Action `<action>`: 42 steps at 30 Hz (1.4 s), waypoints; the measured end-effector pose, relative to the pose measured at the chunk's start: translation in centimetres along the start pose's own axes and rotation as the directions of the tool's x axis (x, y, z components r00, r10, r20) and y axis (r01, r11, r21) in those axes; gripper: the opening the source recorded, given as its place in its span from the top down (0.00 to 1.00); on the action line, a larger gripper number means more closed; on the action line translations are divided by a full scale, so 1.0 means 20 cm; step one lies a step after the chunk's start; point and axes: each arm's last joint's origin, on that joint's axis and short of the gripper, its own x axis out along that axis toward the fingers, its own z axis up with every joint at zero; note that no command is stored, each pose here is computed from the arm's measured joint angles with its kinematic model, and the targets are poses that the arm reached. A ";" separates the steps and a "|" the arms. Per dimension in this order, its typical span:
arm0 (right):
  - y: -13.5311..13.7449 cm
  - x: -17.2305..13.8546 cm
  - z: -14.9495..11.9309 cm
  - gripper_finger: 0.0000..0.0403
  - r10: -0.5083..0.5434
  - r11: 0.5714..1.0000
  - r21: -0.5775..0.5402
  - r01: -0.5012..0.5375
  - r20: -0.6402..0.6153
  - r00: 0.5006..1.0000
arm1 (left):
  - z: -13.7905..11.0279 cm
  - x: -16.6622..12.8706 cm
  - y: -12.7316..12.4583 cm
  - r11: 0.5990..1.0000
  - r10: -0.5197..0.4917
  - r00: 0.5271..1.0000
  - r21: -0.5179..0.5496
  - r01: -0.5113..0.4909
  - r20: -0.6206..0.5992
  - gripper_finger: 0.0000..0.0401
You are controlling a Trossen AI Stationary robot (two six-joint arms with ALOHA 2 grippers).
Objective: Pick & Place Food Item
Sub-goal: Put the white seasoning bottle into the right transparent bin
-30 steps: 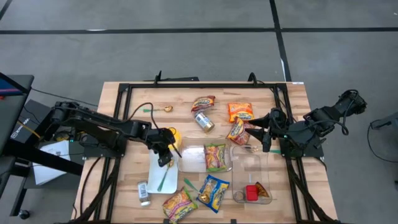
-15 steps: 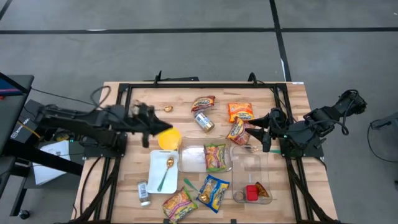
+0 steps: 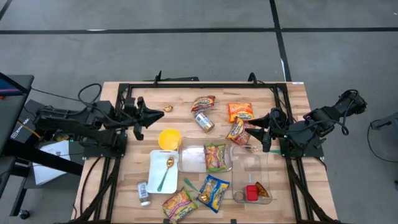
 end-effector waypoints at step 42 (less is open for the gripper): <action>0.00 0.00 0.00 0.48 0.013 1.000 -0.002 -0.013 -0.015 1.000 | -0.38 -0.26 -0.25 0.785 -0.597 0.284 -0.619 0.017 -0.750 0.79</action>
